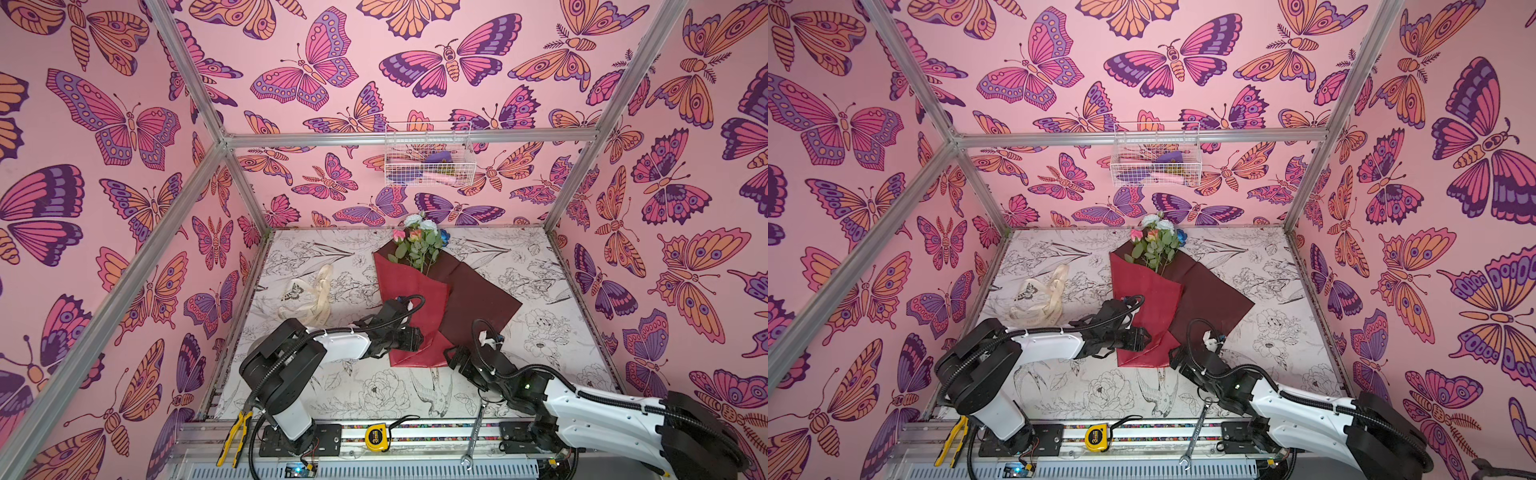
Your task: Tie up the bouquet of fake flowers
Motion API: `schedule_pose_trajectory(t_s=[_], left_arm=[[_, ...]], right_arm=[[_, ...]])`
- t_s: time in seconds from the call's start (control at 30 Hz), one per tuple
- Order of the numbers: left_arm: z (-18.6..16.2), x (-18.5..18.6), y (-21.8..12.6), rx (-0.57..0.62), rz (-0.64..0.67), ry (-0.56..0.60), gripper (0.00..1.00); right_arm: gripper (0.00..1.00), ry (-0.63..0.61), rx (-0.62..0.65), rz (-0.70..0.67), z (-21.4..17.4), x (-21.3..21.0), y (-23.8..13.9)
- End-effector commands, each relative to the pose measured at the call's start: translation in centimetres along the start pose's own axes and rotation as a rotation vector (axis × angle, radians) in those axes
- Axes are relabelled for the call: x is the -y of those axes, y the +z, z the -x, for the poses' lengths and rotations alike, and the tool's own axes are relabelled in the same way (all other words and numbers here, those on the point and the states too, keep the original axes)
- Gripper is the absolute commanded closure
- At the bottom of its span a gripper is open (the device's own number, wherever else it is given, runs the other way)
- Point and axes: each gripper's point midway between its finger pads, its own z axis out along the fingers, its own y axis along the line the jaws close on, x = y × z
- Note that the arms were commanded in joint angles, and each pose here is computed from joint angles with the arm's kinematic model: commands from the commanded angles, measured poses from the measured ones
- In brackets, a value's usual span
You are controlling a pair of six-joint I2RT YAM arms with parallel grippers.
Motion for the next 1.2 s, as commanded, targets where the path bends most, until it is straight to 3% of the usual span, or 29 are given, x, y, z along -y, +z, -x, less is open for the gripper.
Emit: schedule_pose_trajectory(t_s=[0.0,0.37,0.73,0.87,1.17], left_arm=[[-2.2,-0.5,0.6,-0.062,-0.001,-0.026,0.37],[-2.5,-0.6,0.5,-0.070,-0.004,-0.046,0.37],[-2.1,1.3,-1.0,-0.061,-0.086,-0.034,0.37],[-1.8,1.9,-1.2,-0.057,-0.108,-0.016,0.38],[-1.4,3.4,-1.2,-0.065,-0.164,-0.012,0.44]], right_arm=[[0.01,-0.007,0.054,-0.007,1.7,0.8,0.6],[0.01,-0.039,0.106,-0.052,5.8,1.3,1.9],[0.11,-0.095,0.107,-0.070,8.0,2.0,2.0],[0.19,-0.094,0.131,-0.113,8.7,2.9,1.6],[0.47,-0.111,0.171,-0.179,9.1,4.4,0.3]])
